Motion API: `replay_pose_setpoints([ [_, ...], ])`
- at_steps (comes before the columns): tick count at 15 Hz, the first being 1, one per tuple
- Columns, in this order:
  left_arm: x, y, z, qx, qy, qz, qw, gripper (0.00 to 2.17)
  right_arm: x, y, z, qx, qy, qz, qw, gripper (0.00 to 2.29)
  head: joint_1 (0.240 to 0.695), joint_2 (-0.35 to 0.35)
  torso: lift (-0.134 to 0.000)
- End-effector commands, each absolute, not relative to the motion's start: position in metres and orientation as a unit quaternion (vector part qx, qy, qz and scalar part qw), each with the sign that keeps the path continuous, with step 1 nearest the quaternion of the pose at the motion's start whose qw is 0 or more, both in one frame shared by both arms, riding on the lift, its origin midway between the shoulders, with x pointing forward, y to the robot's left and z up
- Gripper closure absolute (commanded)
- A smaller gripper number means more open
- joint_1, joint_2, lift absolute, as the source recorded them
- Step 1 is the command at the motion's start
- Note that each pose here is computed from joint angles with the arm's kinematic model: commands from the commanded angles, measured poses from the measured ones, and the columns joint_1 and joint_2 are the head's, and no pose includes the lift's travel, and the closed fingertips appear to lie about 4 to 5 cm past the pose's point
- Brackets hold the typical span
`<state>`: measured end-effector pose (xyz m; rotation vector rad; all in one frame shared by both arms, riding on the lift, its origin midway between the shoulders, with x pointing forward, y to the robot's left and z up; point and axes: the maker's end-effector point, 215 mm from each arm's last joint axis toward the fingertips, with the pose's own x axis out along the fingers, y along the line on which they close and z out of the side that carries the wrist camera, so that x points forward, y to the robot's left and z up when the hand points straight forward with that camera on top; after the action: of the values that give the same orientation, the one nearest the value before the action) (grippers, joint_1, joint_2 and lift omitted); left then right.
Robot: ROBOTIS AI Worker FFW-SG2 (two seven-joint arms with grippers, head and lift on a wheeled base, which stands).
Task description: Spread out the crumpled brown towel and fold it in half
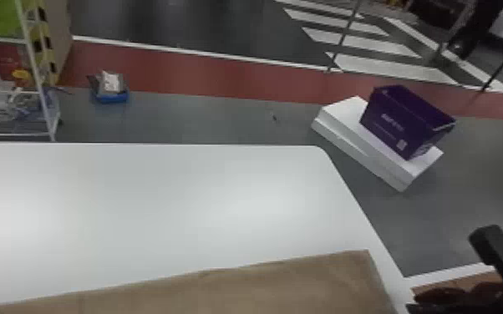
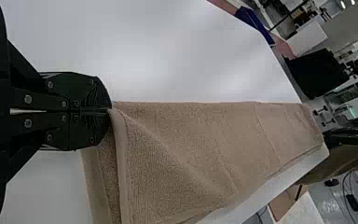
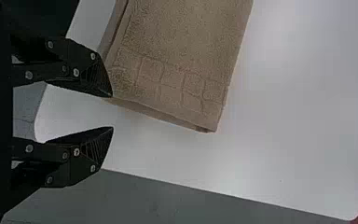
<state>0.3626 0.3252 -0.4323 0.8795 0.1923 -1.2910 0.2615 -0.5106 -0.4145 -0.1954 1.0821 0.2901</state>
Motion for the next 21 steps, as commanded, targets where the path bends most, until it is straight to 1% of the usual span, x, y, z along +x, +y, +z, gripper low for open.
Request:
replay_pose_setpoints([
  [1, 0.362, 0.323, -0.433, 0.396, 0.085, -0.582, 0.705, 1.34, 0.263, -0.502, -0.42, -0.093, 0.513, 0.148, 0.84, 0.74, 0.695, -0.34, -0.124],
  [3, 0.362, 0.323, -0.433, 0.396, 0.085, -0.583, 0.705, 1.34, 0.265, -0.494, -0.426, -0.092, 0.515, 0.154, 0.838, 0.5, 0.695, -0.336, -0.124],
  [7, 0.362, 0.323, -0.432, 0.396, 0.083, -0.583, 0.705, 1.34, 0.267, -0.485, -0.441, -0.103, 0.53, 0.161, 0.826, 0.49, 0.695, -0.313, -0.124],
  [9, 0.361, 0.322, -0.433, 0.396, 0.083, -0.584, 0.704, 1.34, 0.27, -0.477, -0.446, -0.101, 0.532, 0.168, 0.824, 0.59, 0.695, -0.302, -0.124],
  [10, 0.361, 0.322, -0.432, 0.396, 0.081, -0.584, 0.704, 1.34, 0.272, -0.473, -0.449, -0.1, 0.533, 0.172, 0.823, 0.6, 0.695, -0.296, -0.124],
  [12, 0.361, 0.322, -0.432, 0.397, 0.082, -0.584, 0.704, 1.34, 0.273, -0.471, -0.449, -0.099, 0.533, 0.173, 0.822, 0.92, 0.695, -0.284, -0.124],
  [13, 0.361, 0.322, -0.433, 0.396, 0.083, -0.584, 0.704, 1.34, 0.274, -0.472, -0.449, -0.1, 0.533, 0.174, 0.822, 1.0, 0.695, -0.28, -0.124],
  [16, 0.36, 0.322, -0.434, 0.395, 0.083, -0.584, 0.704, 1.34, 0.275, -0.474, -0.447, -0.101, 0.533, 0.17, 0.823, 1.02, 0.695, -0.273, -0.124],
  [17, 0.361, 0.322, -0.433, 0.396, 0.082, -0.583, 0.704, 1.34, 0.275, -0.477, -0.442, -0.102, 0.53, 0.167, 0.825, 1.12, 0.695, -0.274, -0.124],
  [18, 0.361, 0.323, -0.433, 0.396, 0.083, -0.583, 0.704, 1.34, 0.272, -0.48, -0.437, -0.105, 0.529, 0.163, 0.826, 1.12, 0.695, -0.275, -0.124],
  [20, 0.361, 0.325, -0.433, 0.398, 0.085, -0.585, 0.702, 1.34, 0.256, -0.493, -0.428, -0.123, 0.534, 0.153, 0.822, 1.12, 0.695, -0.284, -0.124],
  [21, 0.361, 0.326, -0.432, 0.399, 0.085, -0.584, 0.702, 1.34, 0.246, -0.495, -0.43, -0.132, 0.542, 0.153, 0.815, 1.11, 0.695, -0.292, -0.124],
])
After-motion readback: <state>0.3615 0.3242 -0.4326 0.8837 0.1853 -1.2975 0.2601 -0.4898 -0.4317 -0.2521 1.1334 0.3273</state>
